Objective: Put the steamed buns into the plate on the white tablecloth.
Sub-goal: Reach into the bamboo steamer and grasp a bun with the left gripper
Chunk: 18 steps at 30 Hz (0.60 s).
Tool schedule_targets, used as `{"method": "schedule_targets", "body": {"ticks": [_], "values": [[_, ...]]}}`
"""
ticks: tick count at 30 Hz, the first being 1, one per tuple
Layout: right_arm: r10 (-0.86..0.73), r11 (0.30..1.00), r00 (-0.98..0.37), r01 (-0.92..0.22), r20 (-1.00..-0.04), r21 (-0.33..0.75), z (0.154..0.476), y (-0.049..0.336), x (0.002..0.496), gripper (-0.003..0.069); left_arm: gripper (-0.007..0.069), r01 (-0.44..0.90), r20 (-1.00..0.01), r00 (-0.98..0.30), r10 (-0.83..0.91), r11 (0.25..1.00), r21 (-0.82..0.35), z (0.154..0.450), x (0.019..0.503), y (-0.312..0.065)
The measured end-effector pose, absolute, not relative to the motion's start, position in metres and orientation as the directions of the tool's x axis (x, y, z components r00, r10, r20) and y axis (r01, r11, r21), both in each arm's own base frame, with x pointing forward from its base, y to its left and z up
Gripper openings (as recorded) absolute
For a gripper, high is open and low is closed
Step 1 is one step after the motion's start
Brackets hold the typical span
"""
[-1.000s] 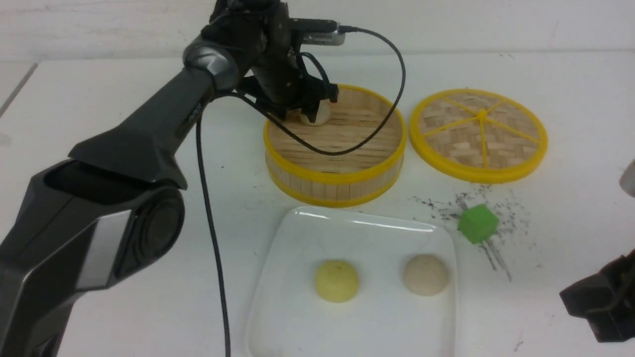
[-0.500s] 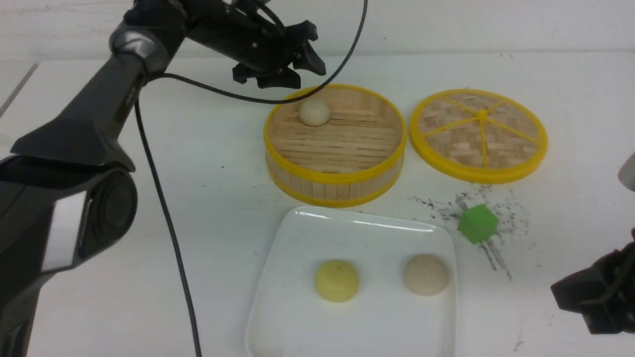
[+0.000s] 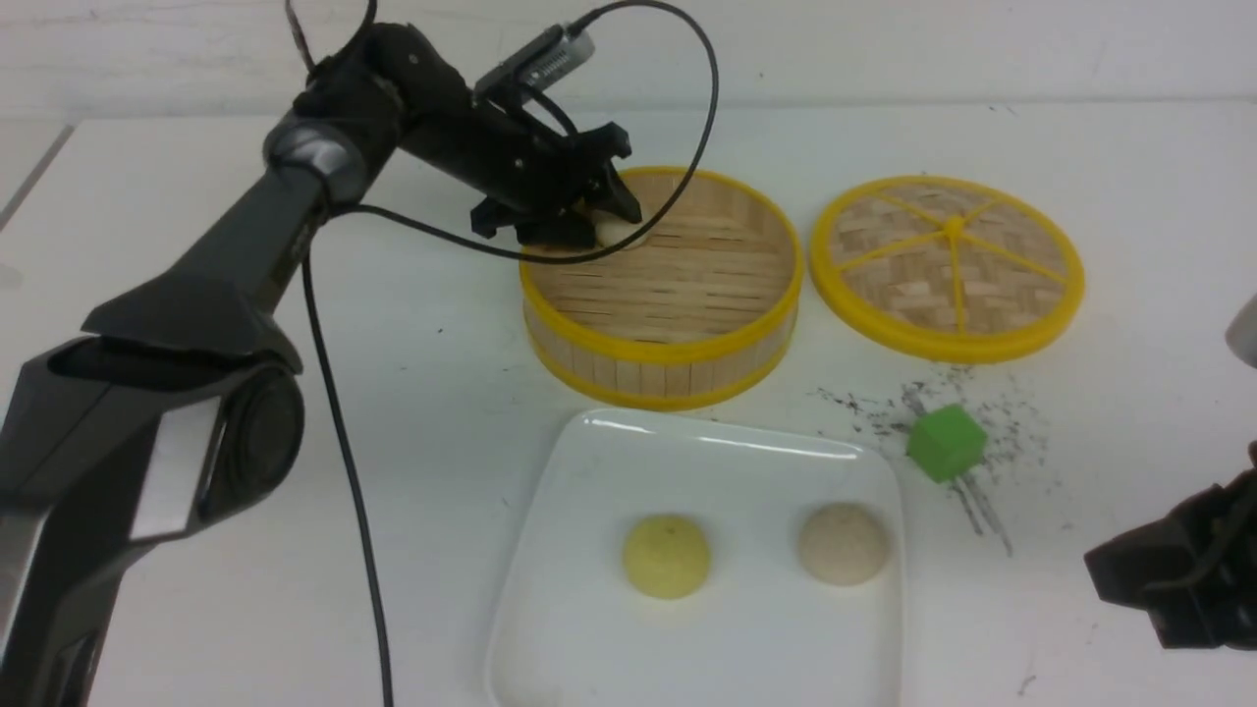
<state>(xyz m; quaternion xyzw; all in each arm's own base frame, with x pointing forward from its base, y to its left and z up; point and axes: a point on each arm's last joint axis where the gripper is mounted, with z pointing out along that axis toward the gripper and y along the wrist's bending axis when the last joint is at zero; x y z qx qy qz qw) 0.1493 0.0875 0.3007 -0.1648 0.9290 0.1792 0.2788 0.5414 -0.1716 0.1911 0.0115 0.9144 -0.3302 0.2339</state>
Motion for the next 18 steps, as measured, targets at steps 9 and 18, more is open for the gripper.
{"method": "schedule_targets", "body": {"ticks": [9,18], "values": [[-0.202,0.881,-0.792,-0.403,-0.576,0.246,0.301,0.088,0.149,0.0153,0.0226,0.223,-0.47,-0.878,-0.091,0.791,-0.57,0.182,0.544,-0.172],[-0.2,0.881,-0.794,-0.402,-0.575,0.25,0.301,0.088,0.149,0.0156,0.0022,0.26,-0.482,-0.875,-0.048,0.793,-0.55,0.228,0.53,-0.167]]}}
